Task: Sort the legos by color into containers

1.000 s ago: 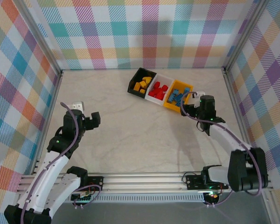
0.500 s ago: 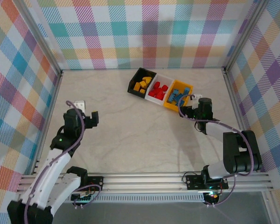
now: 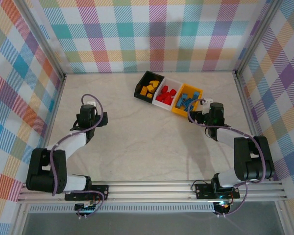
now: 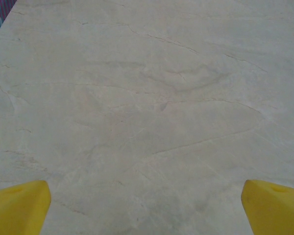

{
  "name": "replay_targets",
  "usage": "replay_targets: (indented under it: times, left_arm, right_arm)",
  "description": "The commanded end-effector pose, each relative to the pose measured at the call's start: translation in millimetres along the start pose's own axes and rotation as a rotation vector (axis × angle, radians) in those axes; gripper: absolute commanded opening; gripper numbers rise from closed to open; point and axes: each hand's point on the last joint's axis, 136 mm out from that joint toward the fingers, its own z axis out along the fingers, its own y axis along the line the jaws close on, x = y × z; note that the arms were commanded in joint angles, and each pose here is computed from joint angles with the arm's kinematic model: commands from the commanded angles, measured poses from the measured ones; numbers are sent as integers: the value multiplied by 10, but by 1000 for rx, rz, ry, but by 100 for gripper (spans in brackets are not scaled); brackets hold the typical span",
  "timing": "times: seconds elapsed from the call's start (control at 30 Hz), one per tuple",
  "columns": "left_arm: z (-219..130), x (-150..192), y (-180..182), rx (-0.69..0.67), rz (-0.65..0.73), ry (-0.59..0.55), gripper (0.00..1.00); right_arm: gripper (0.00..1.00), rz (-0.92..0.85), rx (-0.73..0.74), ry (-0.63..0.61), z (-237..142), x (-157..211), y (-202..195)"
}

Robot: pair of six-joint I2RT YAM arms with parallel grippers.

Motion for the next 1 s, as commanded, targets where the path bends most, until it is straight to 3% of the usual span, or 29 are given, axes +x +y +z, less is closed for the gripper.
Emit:
replay_targets:
  times: [0.0,0.43,0.73,0.97]
  left_arm:
    - [124,-57,13,-7,-61,-57,100]
    - [435,-14,-248,101,-18,-39,100]
    - [220,46,-239,146,-39,-201,100]
    - [240,101,-209,134,-53,-214,100]
  right_arm:
    - [100,11,-26,-15,21,-26,9]
    - [100,-2,-37,30,132,-26,2]
    - [100,-30,-78,55,231,-21,54]
    - [100,-28,-80,64,255,-16,53]
